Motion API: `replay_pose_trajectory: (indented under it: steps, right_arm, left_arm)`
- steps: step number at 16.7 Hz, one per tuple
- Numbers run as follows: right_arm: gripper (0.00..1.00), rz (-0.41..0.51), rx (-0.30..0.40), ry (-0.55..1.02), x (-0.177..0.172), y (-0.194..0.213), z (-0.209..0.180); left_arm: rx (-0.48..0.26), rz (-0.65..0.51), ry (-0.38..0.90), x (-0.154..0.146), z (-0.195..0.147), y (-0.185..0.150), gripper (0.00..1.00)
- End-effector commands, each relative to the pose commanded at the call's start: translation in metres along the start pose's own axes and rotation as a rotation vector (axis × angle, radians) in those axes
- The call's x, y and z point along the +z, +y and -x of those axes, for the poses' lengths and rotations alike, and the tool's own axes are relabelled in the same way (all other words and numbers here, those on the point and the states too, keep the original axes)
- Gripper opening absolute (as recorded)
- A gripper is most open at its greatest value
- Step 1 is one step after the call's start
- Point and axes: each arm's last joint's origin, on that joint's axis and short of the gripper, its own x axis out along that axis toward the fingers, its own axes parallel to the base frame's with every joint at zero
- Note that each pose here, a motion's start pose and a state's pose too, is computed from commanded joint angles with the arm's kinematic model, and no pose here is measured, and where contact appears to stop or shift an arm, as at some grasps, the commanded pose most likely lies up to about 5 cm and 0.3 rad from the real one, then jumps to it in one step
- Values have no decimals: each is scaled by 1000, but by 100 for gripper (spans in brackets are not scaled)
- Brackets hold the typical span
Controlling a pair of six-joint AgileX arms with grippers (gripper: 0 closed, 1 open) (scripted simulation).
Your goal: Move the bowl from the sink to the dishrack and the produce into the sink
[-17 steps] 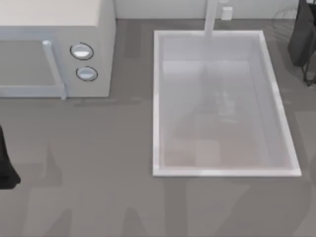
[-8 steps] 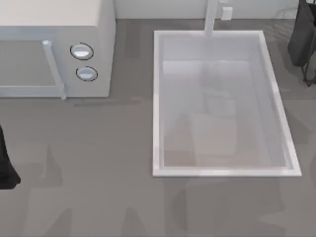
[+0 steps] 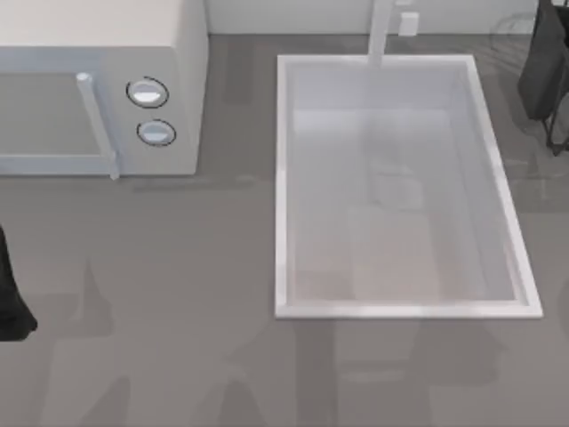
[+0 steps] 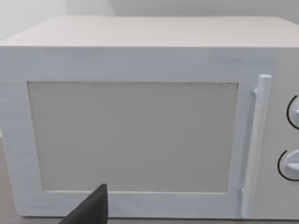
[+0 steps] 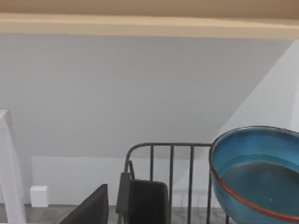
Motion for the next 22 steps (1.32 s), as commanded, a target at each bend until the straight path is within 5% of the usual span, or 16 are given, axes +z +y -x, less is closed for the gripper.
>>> replay_pose_trajectory:
  steps: [4, 9, 14, 22]
  right_arm:
    - [100, 17, -18, -88, -1, 11, 53]
    - [100, 11, 20, -77, -57, 25, 101]
    - [100, -20, 9, 9, -105, 29, 109]
    - [100, -24, 6, 13, -107, 30, 110]
  left_arm:
    - [0, 0, 0, 0, 0, 0, 100]
    - [0, 0, 0, 0, 0, 0, 100]
    - [0, 0, 0, 0, 0, 0, 100]
    - [0, 0, 0, 0, 0, 0, 100]
